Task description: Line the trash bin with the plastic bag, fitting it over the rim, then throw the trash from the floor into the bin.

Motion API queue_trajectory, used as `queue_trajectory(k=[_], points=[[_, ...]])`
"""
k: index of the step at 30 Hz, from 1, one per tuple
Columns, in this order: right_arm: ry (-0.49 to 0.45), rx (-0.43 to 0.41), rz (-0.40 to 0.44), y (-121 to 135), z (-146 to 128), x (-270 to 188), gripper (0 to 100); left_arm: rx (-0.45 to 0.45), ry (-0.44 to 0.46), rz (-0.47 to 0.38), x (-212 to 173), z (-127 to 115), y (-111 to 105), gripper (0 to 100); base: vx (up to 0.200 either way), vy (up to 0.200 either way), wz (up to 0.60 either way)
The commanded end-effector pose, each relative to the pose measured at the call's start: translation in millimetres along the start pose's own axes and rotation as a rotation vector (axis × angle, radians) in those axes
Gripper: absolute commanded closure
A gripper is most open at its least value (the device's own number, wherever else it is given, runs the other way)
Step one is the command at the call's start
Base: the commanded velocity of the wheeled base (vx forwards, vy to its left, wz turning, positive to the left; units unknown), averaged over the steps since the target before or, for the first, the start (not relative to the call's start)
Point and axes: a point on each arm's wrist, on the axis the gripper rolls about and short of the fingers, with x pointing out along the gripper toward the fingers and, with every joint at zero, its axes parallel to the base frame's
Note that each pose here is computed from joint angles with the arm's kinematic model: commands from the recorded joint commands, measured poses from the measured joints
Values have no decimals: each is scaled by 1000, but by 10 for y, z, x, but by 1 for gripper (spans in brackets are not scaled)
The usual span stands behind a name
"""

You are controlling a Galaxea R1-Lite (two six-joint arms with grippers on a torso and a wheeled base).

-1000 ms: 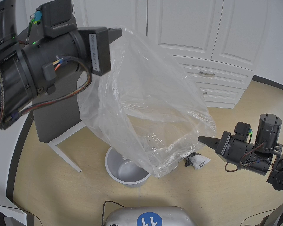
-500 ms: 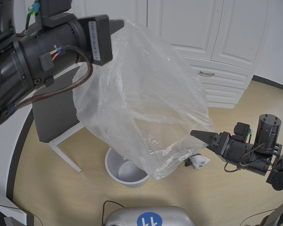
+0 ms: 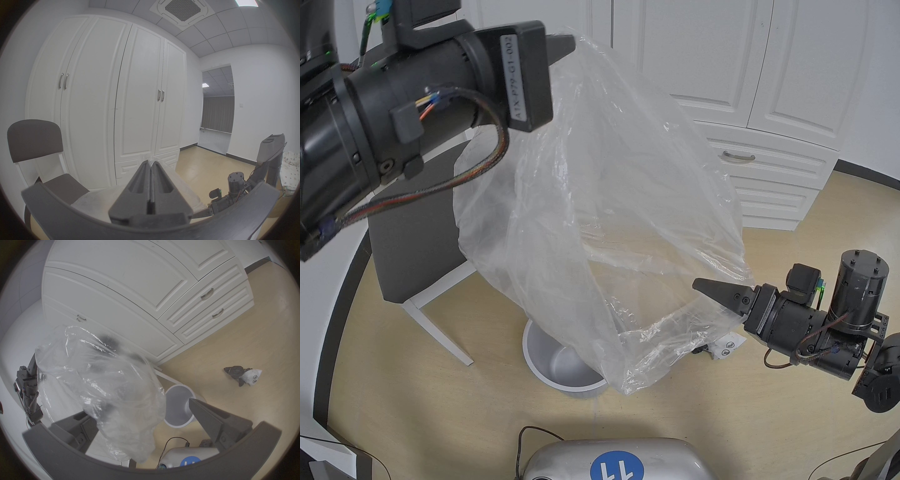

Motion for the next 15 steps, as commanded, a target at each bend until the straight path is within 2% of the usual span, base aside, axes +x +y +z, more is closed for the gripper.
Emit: queue_trajectory(k=[1,5,6,15], points=[[11,2,-8,-21,-24,18,0,1,4,0,16,-14,-6,100,0,0,0],[13,0,-11,-26,-29,19,0,1,6,0,16,-18,-7,100,0,0,0],[13,0,-11,-26,-29,19,100,1,6,0,16,-18,-7,100,0,0,0],[-13,-2,9,20,23,-36,100,4,10,-1,2,-31,-6,100,0,0,0]])
